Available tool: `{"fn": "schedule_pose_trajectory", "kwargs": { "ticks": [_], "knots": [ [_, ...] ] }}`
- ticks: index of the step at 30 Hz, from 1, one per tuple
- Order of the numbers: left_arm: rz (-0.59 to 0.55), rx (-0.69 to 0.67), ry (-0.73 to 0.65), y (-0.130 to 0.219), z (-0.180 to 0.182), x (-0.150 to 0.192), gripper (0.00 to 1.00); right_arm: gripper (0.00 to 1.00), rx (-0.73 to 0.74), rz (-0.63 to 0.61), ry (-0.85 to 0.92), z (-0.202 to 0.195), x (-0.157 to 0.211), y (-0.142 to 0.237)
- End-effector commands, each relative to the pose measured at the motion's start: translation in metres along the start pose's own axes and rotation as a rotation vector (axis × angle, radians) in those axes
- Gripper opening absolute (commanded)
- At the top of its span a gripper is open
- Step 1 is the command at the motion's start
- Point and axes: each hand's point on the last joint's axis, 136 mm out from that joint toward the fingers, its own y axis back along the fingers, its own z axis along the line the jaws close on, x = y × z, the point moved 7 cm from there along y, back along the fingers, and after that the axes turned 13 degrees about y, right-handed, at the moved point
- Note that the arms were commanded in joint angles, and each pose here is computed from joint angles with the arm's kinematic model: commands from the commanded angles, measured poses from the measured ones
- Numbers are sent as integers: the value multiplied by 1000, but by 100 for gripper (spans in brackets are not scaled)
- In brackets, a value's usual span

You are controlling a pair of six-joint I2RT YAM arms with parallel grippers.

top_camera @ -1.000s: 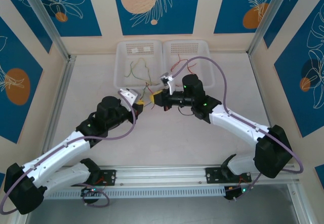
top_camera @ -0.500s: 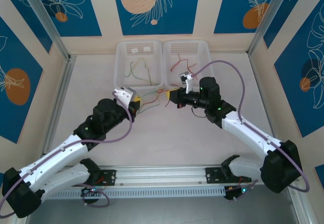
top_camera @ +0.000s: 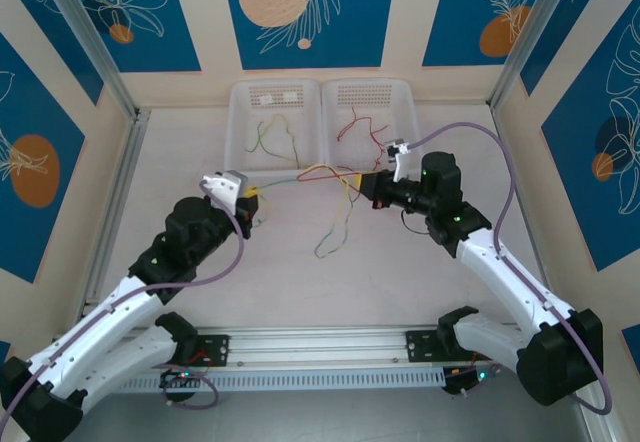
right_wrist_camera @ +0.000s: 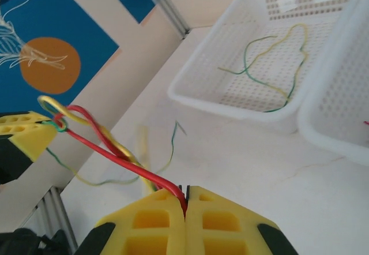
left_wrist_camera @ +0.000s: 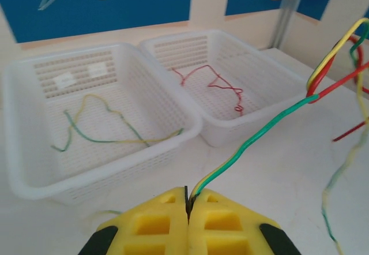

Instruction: Untangle the cables

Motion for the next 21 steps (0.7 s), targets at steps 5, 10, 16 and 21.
{"fn": "schedule_pose_trajectory", "kwargs": {
  "ticks": [5, 10, 16, 21],
  "knots": [
    [-118, -432, 93, 27, 62, -17, 0, 0, 418, -55, -51, -55, -6, 29],
    [-136, -490, 133, 33, 73, -19, 0, 0, 466, -57, -34, -57, -10, 37],
    [-173, -556, 174, 41, 82, -19, 0, 0, 586, -81, -73, -69, -13, 57],
    [-183, -651, 220, 47, 94, -15, 0, 0, 712, -124, -212, -90, -11, 83]
  ]
}}
